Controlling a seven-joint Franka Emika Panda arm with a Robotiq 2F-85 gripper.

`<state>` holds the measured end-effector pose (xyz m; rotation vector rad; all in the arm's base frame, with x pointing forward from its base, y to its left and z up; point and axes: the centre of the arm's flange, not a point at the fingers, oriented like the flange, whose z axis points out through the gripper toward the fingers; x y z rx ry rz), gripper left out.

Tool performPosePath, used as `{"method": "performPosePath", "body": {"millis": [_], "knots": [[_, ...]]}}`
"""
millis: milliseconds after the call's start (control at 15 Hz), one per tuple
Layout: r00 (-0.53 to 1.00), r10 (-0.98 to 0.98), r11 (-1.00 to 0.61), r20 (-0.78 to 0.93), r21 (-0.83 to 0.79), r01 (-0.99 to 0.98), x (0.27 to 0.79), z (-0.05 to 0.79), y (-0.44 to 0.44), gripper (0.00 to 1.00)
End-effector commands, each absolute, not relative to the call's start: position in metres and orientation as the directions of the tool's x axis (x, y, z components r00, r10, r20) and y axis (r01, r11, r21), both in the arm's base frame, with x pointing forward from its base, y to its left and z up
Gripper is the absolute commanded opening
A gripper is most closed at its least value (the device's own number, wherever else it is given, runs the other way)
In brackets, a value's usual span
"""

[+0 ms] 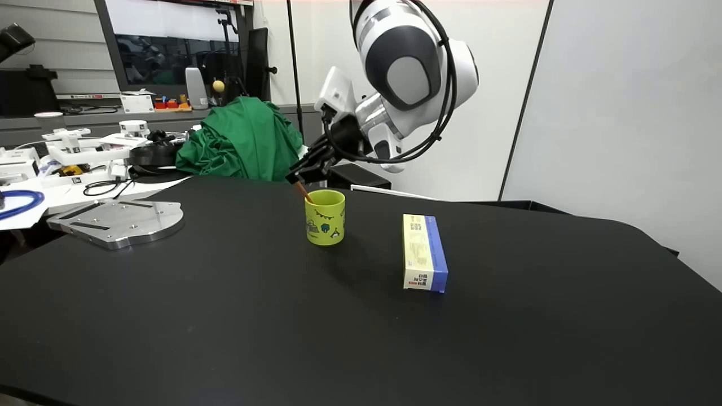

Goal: Put the wrench inside the yellow mug

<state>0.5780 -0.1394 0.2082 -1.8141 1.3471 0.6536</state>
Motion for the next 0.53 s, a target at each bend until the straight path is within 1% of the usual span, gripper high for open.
{"method": "performPosePath", "body": {"millis": [0, 67, 333, 400, 467], "knots": [[0.330, -0.584, -0.151, -0.742, -0.300, -0.942, 0.588, 0.214, -0.137, 0.61], [0.334, -0.589, -0.155, -0.736, -0.302, -0.941, 0.589, 0.214, -0.135, 0.69], [0.362, -0.582, -0.181, -0.728, -0.318, -0.930, 0.590, 0.218, -0.125, 0.95], [0.373, -0.580, -0.189, -0.724, -0.326, -0.926, 0.590, 0.220, -0.121, 1.00], [0.386, -0.568, -0.196, -0.727, -0.336, -0.921, 0.590, 0.223, -0.116, 1.00]]}}
